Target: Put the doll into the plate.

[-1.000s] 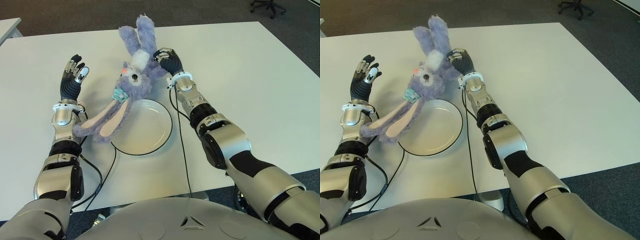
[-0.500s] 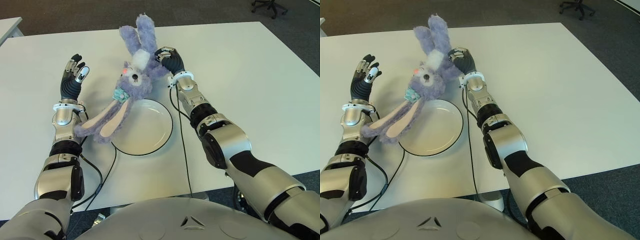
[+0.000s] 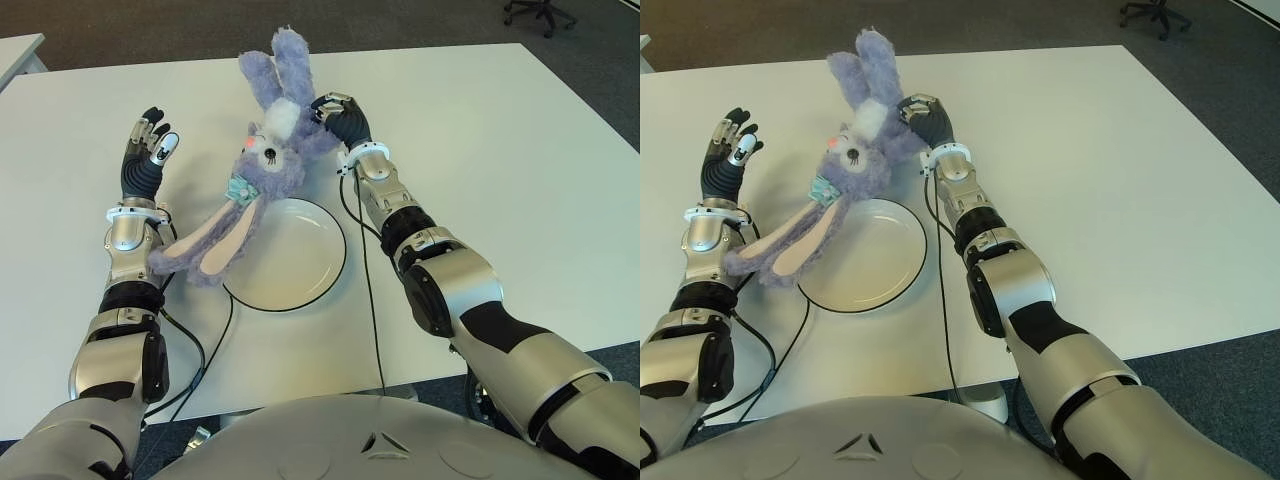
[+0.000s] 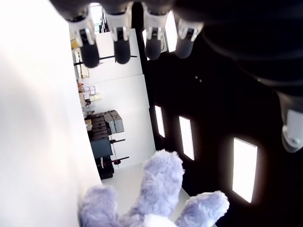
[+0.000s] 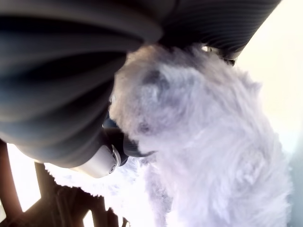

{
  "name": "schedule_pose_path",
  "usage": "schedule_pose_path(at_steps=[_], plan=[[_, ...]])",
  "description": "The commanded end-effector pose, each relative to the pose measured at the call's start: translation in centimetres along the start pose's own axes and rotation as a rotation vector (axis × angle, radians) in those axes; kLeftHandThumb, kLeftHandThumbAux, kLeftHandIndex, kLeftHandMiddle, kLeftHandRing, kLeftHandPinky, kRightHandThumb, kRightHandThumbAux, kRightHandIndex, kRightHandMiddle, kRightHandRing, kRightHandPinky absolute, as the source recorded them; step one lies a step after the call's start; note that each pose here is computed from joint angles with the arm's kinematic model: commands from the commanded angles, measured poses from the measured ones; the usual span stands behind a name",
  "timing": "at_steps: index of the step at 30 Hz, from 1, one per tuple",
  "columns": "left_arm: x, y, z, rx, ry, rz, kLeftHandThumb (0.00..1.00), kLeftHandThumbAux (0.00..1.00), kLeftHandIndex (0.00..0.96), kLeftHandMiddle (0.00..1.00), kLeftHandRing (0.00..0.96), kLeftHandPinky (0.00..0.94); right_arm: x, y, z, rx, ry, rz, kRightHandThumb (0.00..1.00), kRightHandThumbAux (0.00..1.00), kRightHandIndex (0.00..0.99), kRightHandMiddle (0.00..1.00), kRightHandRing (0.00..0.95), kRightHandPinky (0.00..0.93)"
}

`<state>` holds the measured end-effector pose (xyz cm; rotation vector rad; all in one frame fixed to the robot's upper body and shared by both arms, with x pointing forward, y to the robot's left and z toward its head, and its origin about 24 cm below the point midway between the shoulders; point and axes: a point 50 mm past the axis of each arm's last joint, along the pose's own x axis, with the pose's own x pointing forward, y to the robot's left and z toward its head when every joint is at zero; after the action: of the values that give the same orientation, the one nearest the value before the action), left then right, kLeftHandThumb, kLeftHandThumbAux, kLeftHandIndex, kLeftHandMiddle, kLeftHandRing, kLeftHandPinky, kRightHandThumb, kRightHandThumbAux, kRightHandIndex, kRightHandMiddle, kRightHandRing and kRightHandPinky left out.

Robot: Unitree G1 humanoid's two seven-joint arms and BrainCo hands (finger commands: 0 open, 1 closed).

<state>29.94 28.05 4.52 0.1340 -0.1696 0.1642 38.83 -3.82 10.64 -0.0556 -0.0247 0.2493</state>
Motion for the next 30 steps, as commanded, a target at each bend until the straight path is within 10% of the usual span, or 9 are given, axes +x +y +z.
schedule_pose_path(at_steps=[1,9,12,17,18,19,30], plan=[[-4.22,-1.2,-4.76,-0.049,0.204,-0.015,0.0,0.431,0.0,0.066,0.086,0.127,-2.0,7.32,-2.6,0.187,0.102,0.133,0.712,0.715,0.438,0.821,0.834,0.841],[-4.19,-1.17,-4.75,-0.049,0.205,-0.013,0.0,0.426,0.0,0.064,0.081,0.123,-1.92,7.44,-2.48,0.158,0.102,0.211,0.698,0.718,0.432,0.729,0.732,0.715],[-4.17,-1.18,-4.75,-0.05,0.207,-0.012,0.0,0.426,0.0,0.06,0.076,0.113,-1.85,7.52,-2.46,0.125,0.116,0.246,0.677,0.723,0.417,0.411,0.492,0.516],[-4.18,-1.24,-4.74,-0.043,0.203,-0.009,0.0,0.426,0.0,0.061,0.074,0.109,-1.9,7.75,-2.42,0.066,0.112,0.311,0.667,0.728,0.402,0.267,0.31,0.299],[-4.19,-1.25,-4.73,-0.042,0.202,-0.009,0.0,0.426,0.0,0.063,0.078,0.124,-1.92,7.77,-2.45,0.057,0.113,0.323,0.339,0.621,0.218,0.229,0.261,0.234],[-4.2,-1.26,-4.73,-0.042,0.202,-0.009,0.0,0.426,0.0,0.064,0.079,0.128,-1.94,7.78,-2.48,0.052,0.113,0.329,0.25,0.596,0.17,0.219,0.248,0.217],[-4.28,-1.21,-4.67,-0.044,0.196,-0.011,0.0,0.431,0.0,0.072,0.09,0.138,-2.11,7.89,-2.83,0.009,0.133,0.4,0.201,0.566,0.003,0.089,0.111,0.123]])
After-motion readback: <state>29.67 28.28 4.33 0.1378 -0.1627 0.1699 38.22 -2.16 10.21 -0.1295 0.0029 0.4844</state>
